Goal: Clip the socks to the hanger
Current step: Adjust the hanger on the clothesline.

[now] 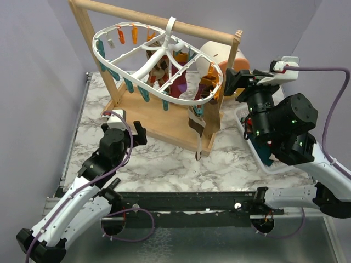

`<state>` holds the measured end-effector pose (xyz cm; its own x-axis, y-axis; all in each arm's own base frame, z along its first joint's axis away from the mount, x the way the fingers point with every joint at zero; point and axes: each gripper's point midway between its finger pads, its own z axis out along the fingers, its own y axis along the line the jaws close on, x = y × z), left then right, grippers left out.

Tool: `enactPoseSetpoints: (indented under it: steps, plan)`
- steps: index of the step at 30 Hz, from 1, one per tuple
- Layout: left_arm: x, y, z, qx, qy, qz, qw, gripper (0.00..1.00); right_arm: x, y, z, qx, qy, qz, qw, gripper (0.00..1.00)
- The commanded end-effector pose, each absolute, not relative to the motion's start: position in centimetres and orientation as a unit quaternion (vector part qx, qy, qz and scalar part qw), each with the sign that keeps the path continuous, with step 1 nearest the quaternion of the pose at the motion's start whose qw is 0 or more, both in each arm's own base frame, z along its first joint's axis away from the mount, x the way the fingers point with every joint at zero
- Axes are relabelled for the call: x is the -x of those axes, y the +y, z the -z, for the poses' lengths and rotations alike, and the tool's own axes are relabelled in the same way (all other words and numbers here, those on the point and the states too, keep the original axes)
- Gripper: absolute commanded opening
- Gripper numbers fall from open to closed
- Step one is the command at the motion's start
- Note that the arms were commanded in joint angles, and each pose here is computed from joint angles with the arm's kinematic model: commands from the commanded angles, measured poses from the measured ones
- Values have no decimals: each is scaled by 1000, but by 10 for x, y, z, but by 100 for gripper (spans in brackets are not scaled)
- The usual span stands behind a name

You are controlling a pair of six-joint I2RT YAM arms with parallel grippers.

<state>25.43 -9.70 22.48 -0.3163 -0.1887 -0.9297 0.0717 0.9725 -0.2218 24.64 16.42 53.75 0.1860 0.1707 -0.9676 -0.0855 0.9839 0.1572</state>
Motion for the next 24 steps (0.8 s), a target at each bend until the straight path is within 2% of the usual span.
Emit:
enactPoseSetpoints:
  steps: [1, 3, 6, 9, 16, 24]
  plan:
    - [-252, -102, -218, 32, 808, 123, 575, 99, -229, 202, -552, 53, 594, -215, 774, 81]
    - [-251, -101, -217, 33, 807, 126, 577, 99, -210, 238, -569, 139, 555, -283, 769, 81]
    - [-250, -100, -219, 34, 804, 127, 580, 99, -190, 289, -583, 252, 533, -336, 735, 81]
    - [-249, -100, -217, 35, 805, 126, 578, 99, -179, 324, -592, 314, 513, -365, 711, 81]
    - [-249, -100, -214, 34, 808, 125, 574, 99, -179, 389, -573, 412, 499, -375, 664, 80]
    - [-249, -101, -213, 31, 810, 126, 572, 99, -172, 428, -553, 451, 482, -317, 681, 76]
